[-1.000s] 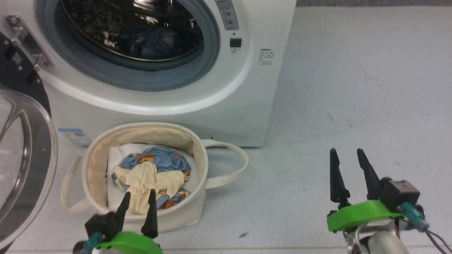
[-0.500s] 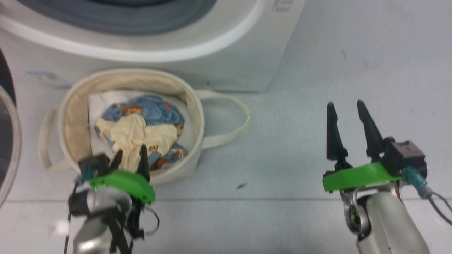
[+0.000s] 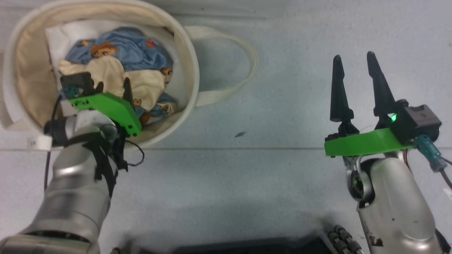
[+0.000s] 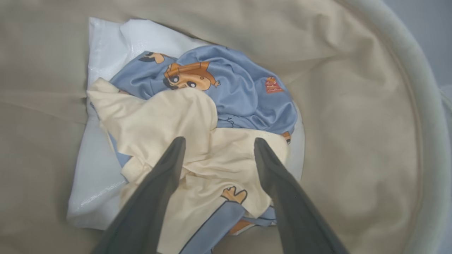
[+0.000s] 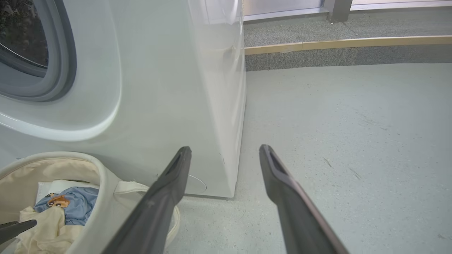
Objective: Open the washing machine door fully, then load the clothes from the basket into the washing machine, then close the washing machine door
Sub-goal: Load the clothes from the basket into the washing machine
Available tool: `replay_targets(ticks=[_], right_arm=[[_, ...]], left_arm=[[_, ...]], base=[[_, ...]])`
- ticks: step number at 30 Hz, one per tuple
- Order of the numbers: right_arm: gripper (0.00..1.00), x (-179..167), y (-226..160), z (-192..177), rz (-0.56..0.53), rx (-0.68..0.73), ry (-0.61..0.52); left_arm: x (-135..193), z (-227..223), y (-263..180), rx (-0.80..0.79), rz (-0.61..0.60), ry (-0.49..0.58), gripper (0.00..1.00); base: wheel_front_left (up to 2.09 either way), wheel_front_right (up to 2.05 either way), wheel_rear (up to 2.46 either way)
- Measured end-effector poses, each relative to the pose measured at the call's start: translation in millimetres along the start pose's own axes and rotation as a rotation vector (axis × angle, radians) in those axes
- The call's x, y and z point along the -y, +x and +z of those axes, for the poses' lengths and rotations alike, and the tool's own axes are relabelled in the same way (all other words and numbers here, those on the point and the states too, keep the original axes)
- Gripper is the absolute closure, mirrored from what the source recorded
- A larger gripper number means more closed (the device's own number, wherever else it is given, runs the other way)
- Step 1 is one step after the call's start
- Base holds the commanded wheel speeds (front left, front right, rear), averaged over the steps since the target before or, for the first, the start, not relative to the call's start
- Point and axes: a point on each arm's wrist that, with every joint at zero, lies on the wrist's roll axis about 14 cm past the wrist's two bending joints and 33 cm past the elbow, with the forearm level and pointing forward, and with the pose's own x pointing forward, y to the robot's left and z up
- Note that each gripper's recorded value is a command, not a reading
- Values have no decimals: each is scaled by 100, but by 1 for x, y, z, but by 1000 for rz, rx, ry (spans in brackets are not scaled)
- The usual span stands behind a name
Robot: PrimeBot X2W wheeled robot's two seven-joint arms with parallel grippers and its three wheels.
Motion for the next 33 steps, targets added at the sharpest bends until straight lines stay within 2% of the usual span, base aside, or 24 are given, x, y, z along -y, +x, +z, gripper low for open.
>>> replay_targets(ticks=[5, 9, 12, 15, 23, 30, 31, 32, 33], right_arm=[[0, 4, 6, -23, -1, -40, 6], [0, 8, 5, -35, -5, -66, 18], [0, 9, 5, -41, -7, -75, 29], [0, 9, 7, -47, -2, -83, 29], [0, 17, 4, -63, -16, -118, 25], [0, 19, 3, -74, -20, -141, 29], [0, 19, 3, -76, -20, -143, 30], [0, 19, 3, -76, -21, -144, 30], [0, 19, 3, -76, -21, -143, 31]], left_arm=[[-7, -14, 25, -79, 31, 63, 0], [2, -32, 39, -174, 9, 88, 0], [10, -36, 48, -197, -17, 138, 0], [7, -30, 59, -194, 14, 168, 0], [-10, -36, 77, -240, 146, 199, 0], [-9, -42, 86, -279, 164, 183, 0], [-10, -44, 87, -289, 164, 182, 13], [-9, -46, 86, -299, 160, 179, 100], [-8, -47, 86, -303, 152, 164, 100]], base=[[0, 0, 0], [0, 0, 0], [0, 0, 0], [0, 0, 0], [0, 0, 0], [0, 0, 0], [0, 0, 0], [0, 0, 0], [0, 0, 0]])
